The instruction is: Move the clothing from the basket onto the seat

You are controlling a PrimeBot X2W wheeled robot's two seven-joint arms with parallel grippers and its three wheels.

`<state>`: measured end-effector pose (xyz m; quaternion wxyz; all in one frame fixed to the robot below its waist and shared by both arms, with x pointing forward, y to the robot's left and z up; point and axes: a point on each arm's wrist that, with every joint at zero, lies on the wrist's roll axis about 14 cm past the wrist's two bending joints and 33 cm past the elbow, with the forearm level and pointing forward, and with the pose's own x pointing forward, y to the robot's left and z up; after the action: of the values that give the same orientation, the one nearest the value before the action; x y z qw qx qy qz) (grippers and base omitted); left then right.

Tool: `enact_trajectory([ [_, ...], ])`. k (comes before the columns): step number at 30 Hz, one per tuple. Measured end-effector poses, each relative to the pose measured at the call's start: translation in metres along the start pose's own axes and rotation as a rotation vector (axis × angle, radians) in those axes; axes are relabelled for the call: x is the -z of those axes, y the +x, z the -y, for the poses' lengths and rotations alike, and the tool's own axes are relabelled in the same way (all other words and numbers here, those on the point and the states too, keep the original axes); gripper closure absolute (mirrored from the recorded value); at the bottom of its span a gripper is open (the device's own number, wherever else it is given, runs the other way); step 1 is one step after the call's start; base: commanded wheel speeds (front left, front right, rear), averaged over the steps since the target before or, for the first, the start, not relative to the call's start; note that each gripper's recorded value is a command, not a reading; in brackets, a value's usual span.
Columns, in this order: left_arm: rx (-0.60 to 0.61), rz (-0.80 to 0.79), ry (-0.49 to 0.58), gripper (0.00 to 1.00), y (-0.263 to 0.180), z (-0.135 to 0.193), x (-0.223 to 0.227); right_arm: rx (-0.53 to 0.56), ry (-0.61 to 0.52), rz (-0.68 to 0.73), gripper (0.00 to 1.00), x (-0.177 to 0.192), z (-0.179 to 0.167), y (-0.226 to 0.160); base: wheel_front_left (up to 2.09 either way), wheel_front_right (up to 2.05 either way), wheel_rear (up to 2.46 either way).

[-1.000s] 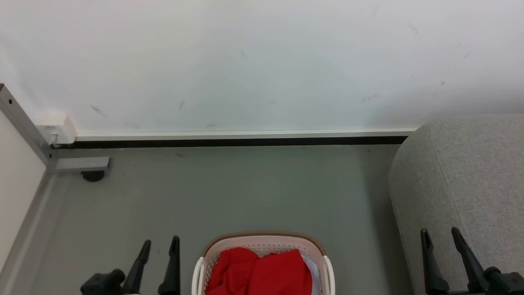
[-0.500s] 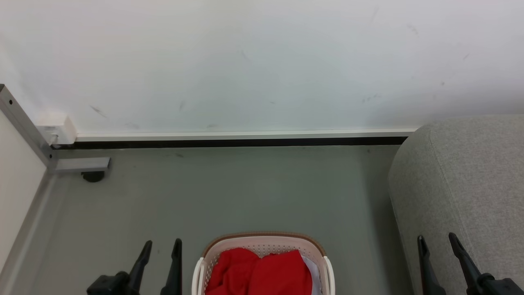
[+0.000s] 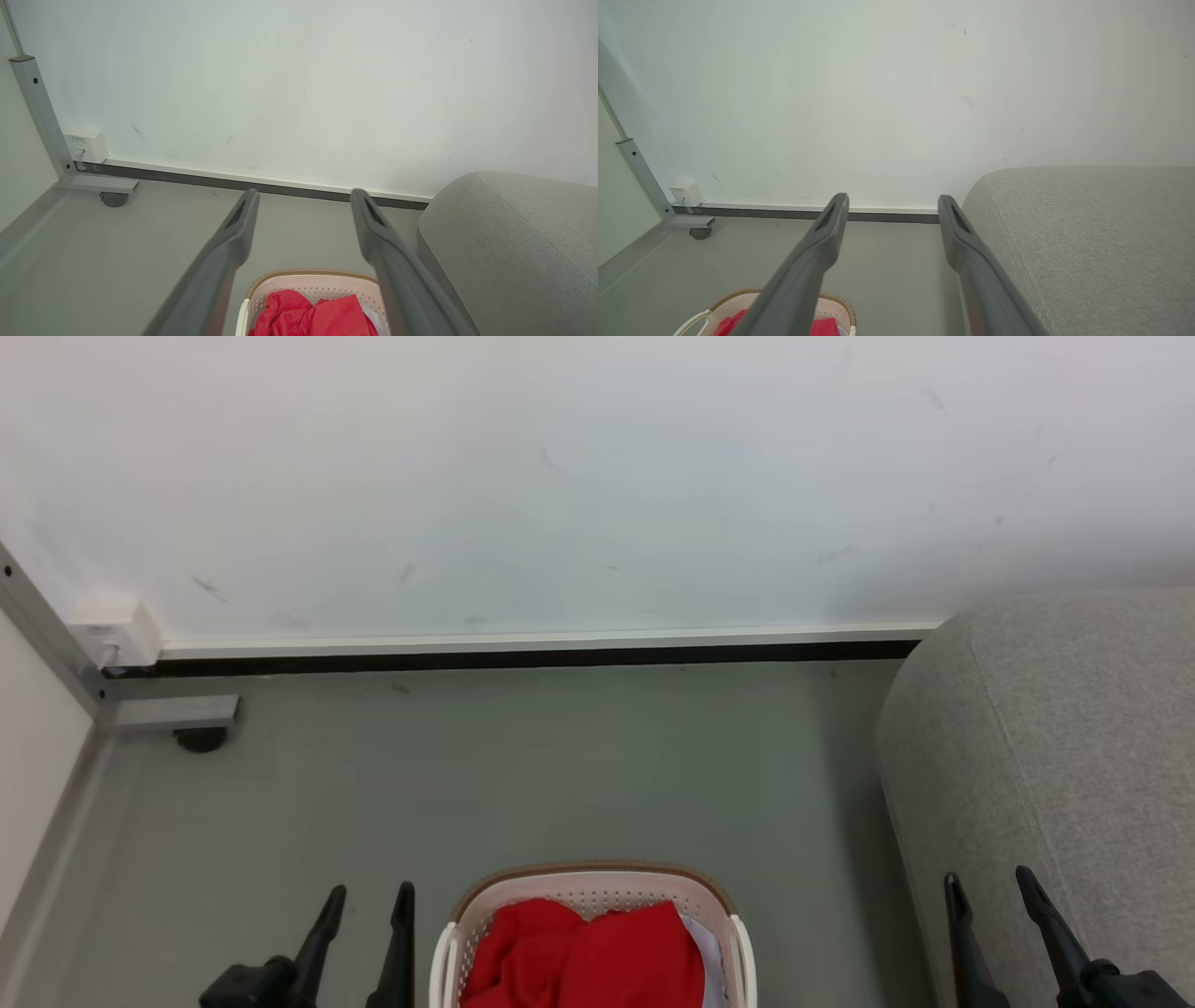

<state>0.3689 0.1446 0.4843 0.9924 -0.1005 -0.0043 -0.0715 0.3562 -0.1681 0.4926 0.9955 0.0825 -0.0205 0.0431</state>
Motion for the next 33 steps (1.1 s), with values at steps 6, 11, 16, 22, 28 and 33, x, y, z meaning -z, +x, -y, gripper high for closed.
enact_trajectory([
  [6,0.027,-0.027,-0.005,0.00,0.010,0.008,0.009,0.015,0.009,0.010,0.00,-0.003,0.004,0.002,0.00,0.00,0.00],
  [11,0.101,-0.051,-0.004,0.00,0.035,0.029,0.019,0.045,0.019,0.025,0.00,-0.007,0.014,0.010,0.00,0.00,0.00],
  [16,0.209,-0.116,0.006,0.00,0.065,0.061,0.047,0.074,0.042,0.025,0.00,-0.006,0.024,0.022,0.00,0.00,0.00],
  [22,0.320,-0.306,0.062,0.00,0.091,0.082,0.120,0.124,0.072,0.018,0.00,0.000,0.043,0.040,0.00,0.00,0.00],
  [28,0.351,-0.566,0.142,0.00,0.108,0.076,0.206,0.153,0.082,-0.001,0.00,0.013,0.058,0.059,0.00,0.00,0.00],
  [33,0.343,-0.772,0.205,0.00,0.105,0.066,0.272,0.186,0.089,-0.037,0.00,0.030,0.071,0.067,0.00,0.00,0.00],
])
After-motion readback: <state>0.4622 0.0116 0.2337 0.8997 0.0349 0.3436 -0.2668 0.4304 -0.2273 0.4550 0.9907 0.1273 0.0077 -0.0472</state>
